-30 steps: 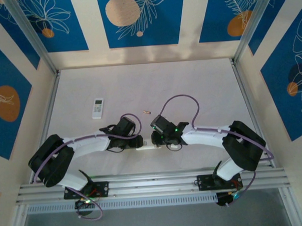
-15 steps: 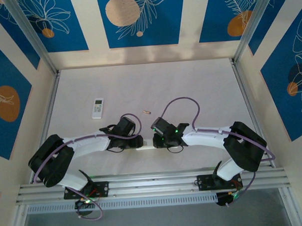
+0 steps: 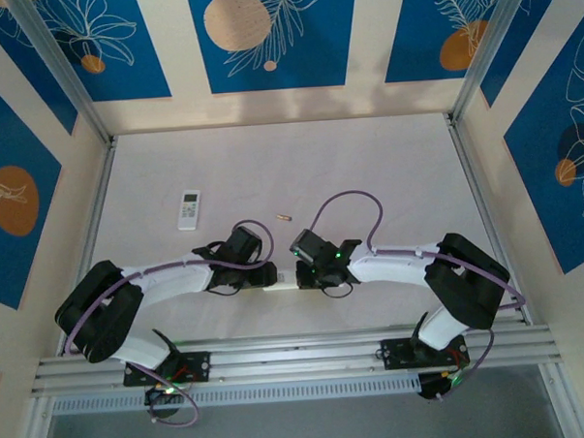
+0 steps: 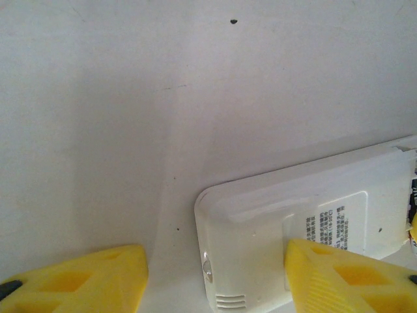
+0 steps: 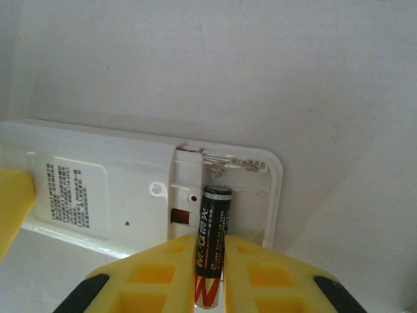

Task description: Load the batteries into the remote control

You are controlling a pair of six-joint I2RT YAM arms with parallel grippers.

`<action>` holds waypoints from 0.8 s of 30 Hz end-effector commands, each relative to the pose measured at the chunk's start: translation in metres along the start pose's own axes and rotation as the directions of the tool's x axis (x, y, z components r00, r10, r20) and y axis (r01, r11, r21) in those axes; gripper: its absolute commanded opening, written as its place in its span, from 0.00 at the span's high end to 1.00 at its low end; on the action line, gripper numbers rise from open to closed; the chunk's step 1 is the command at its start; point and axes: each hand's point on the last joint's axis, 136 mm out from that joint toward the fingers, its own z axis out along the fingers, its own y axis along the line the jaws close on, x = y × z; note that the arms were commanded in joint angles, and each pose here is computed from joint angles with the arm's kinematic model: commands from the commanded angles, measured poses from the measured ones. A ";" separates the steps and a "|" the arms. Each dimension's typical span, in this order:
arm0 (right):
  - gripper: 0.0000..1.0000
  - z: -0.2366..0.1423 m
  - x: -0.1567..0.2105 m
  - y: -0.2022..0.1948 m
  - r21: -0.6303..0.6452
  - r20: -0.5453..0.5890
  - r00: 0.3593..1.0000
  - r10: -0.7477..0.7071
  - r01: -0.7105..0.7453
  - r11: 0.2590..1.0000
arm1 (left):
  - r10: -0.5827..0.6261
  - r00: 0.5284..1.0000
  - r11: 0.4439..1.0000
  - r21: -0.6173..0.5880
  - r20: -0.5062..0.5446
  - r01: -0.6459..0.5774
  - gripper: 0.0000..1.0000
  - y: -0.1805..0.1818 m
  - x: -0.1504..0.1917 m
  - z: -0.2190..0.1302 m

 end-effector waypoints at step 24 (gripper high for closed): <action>0.85 0.038 -0.028 -0.014 0.010 0.213 0.977 -0.012 0.011 1.000 | -0.005 1.000 1.000 -0.020 0.009 0.005 0.40 0.008 -0.001 0.013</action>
